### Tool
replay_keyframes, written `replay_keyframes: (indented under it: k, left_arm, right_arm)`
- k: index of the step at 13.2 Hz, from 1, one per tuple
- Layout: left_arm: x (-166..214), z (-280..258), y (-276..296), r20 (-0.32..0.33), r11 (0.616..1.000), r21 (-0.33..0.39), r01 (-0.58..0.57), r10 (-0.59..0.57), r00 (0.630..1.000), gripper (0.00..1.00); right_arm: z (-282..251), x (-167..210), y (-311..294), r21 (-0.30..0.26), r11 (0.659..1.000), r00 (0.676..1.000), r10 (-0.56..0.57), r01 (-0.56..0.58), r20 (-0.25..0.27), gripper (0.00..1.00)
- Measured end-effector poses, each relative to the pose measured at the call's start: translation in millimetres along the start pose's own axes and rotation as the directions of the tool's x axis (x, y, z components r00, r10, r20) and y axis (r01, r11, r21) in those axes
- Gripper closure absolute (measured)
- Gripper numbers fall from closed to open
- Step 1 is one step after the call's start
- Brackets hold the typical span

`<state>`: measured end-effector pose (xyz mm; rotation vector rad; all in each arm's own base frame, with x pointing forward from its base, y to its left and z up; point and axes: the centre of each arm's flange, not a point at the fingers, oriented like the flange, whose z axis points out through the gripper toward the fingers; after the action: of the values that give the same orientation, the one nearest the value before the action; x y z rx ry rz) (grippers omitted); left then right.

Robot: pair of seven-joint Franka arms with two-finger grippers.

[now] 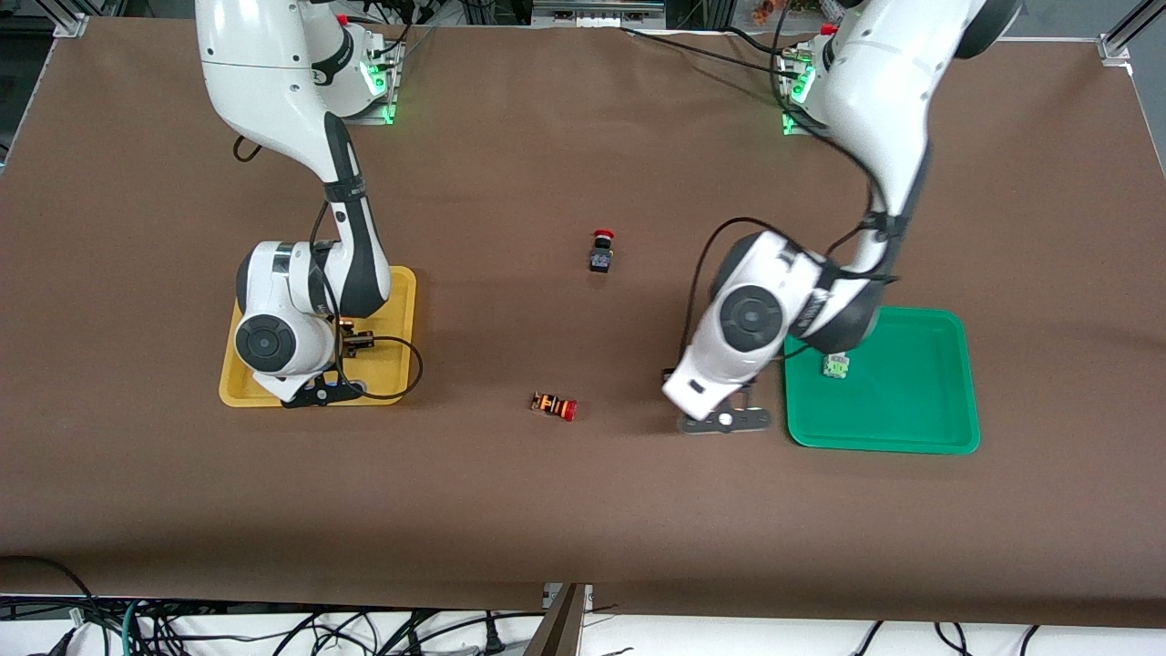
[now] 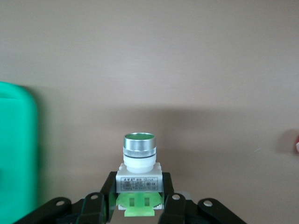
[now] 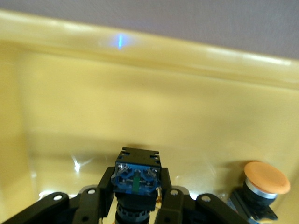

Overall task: Place green and yellow buttons in trays
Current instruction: 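Place the orange button in the yellow tray while the left gripper places the green button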

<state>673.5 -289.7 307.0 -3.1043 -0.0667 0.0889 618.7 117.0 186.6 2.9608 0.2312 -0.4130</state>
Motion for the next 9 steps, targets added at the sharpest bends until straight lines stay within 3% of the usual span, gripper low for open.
replay_keyframes:
  k: [3,6,9]
  left_arm:
    - [22.4,-31.3,-107.0,0.078,0.992,0.020,-0.125,0.123,0.989,0.59]
    - [38.0,-12.4,-208.4,0.135,0.973,-0.008,-0.231,0.230,0.964,0.59]
    - [34.9,25.8,-294.4,0.173,0.953,-0.054,-0.297,0.302,0.937,0.59]
  right_arm:
    - [-5.2,-2.4,-0.1,0.006,1.000,1.000,0.000,0.000,-0.009,0.32]
    - [-53.6,-0.9,-3.5,0.036,0.999,1.000,-0.012,0.012,-0.019,0.00]
    - [-102.5,-0.2,-8.1,0.057,0.998,1.000,-0.030,0.030,-0.003,0.00]
